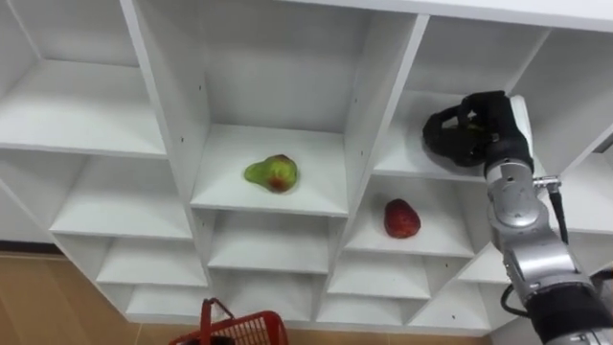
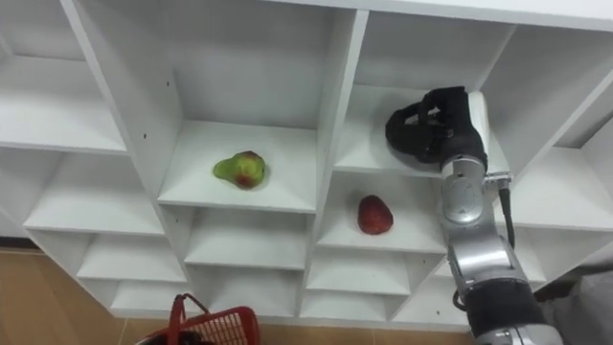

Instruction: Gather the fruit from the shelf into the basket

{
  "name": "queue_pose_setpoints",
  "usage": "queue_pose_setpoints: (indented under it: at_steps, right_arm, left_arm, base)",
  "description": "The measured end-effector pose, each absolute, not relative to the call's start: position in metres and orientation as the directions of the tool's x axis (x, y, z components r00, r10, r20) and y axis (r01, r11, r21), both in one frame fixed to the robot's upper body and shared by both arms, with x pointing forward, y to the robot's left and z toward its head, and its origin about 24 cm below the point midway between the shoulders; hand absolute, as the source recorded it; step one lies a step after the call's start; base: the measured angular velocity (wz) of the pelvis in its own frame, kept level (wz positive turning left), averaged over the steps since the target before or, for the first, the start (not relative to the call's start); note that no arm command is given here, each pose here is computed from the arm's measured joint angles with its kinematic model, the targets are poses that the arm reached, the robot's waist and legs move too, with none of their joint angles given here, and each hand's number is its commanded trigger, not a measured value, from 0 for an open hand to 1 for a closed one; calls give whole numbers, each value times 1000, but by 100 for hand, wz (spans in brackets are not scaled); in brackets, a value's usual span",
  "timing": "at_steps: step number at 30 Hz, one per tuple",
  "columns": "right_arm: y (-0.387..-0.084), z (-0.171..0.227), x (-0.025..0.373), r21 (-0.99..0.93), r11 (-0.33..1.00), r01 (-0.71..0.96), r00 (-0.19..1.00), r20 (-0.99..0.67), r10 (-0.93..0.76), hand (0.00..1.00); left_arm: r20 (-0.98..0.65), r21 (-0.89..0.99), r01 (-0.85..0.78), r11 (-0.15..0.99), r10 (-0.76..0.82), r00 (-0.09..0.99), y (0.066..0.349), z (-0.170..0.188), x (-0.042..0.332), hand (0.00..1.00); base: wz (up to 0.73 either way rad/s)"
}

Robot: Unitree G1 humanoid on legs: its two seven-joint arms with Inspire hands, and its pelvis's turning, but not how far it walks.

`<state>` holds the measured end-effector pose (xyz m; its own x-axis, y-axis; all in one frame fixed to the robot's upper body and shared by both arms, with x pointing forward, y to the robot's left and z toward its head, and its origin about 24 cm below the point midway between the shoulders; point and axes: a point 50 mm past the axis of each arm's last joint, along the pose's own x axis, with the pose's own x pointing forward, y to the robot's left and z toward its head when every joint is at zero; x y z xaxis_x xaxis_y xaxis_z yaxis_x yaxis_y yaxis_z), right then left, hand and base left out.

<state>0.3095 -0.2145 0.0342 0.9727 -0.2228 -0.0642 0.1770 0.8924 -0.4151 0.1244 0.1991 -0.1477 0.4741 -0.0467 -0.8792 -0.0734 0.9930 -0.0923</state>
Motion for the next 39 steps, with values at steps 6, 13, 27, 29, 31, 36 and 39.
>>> queue_pose_setpoints:
  at_steps: [6, 13, 27, 29, 31, 36, 39]
  right_arm:
    - [-204, 35, 293, -401, 905, 141, 985, -36, -169, 100]
    - [-195, 33, 291, -388, 916, 102, 989, -59, -136, 100]
    - [-188, 39, 285, -293, 952, 86, 993, -54, -106, 100]
    - [-187, 43, 283, -289, 954, 72, 995, -41, -88, 100]
    - [-186, 43, 282, -287, 956, 62, 996, -42, -77, 100]
    - [-182, 47, 278, -279, 960, 20, 999, -36, -31, 100]
    - [-181, 47, 274, -268, 963, -8, 999, -38, -3, 100]
  left_arm:
    - [-807, -158, -14, 987, -120, 578, 178, -133, 150, 100]
    - [-776, -186, 20, 982, -160, 610, 167, -127, 159, 100]
    - [-747, -258, 86, 962, -255, 614, 146, -123, 162, 100]
    - [-734, -263, 95, 960, -263, 627, 145, -120, 165, 100]
    - [-735, -262, 104, 959, -268, 622, 144, -121, 164, 100]
    - [-733, -281, 102, 954, -282, 619, 143, -121, 163, 100]
    - [-728, -296, 97, 950, -291, 621, 142, -121, 163, 100]
  base:
    - [0]
    - [0]
    - [-6]
    - [0]
    - [-2]
    - [-8]
    - [-9]
